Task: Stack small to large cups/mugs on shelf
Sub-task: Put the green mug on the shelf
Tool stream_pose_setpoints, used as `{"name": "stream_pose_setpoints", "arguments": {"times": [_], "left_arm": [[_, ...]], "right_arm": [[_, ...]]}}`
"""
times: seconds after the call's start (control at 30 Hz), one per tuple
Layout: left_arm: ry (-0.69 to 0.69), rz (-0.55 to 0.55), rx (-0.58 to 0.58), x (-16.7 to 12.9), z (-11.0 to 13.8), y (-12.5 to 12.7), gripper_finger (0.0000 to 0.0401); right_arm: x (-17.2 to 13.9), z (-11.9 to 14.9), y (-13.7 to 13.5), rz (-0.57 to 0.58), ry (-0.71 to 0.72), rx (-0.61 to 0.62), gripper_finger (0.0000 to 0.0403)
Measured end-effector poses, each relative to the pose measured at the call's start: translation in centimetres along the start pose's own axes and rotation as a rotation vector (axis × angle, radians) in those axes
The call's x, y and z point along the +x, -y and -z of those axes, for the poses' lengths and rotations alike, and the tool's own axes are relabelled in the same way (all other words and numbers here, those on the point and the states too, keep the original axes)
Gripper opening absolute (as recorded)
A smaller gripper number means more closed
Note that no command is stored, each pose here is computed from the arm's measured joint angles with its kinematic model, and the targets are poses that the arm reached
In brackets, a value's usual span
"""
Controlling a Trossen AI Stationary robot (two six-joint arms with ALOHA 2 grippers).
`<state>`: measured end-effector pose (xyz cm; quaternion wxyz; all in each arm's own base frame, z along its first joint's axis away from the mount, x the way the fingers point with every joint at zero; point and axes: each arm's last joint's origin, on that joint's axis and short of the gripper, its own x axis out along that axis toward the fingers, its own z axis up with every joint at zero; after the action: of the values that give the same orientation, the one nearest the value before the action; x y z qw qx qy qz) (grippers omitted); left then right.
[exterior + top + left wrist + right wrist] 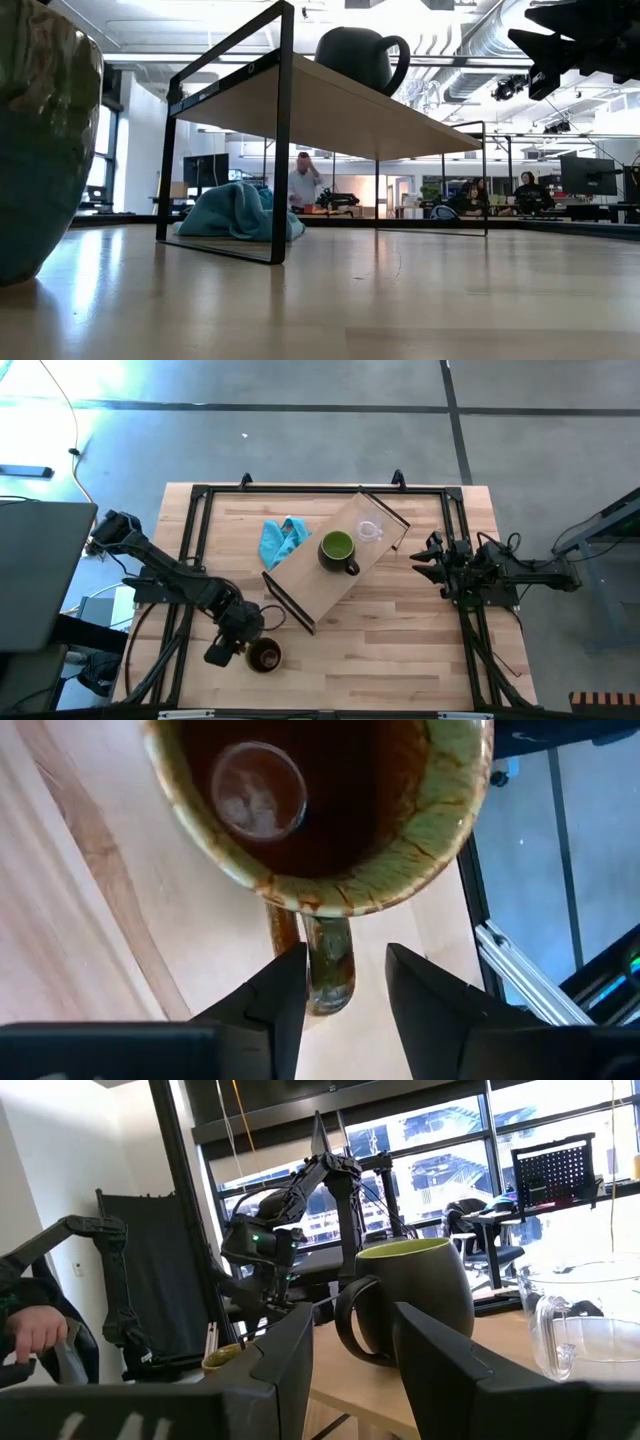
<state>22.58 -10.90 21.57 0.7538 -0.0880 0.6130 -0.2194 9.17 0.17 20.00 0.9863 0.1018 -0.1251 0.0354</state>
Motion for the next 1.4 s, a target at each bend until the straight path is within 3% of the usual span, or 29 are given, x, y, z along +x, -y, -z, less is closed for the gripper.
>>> {"name": "stream_pose_setpoints", "arguments": {"times": [0.2, 0.7, 0.97, 1.23, 1.4], "left_arm": [[0.025, -0.047, -0.041, -0.3, 0.0, -0.2, 0.0124], [0.145, -0.154, -0.014, -3.0, 0.6, 0.3, 0.0143], [0.313, -0.224, 0.182, -4.5, -1.3, 1.1, 0.0143], [0.348, -0.304, 0.366, -4.4, -2.0, 1.1, 0.0143], [0.287, -0.351, 0.439, -3.0, -2.6, 0.6, 0.0143]], "right_arm": [[0.0, 0.0, 0.0, 0.000, 0.000, 0.000, 0.0131], [0.0, -0.1, 0.0, -0.010, 0.006, 0.055, 0.0131], [0.0, -0.1, 0.0, -0.010, 0.006, 0.052, 0.0131], [0.0, -0.1, 0.0, -0.010, 0.005, 0.052, 0.0131], [0.0, 0.0, 0.0, -0.009, 0.002, 0.052, 0.0131]]}}
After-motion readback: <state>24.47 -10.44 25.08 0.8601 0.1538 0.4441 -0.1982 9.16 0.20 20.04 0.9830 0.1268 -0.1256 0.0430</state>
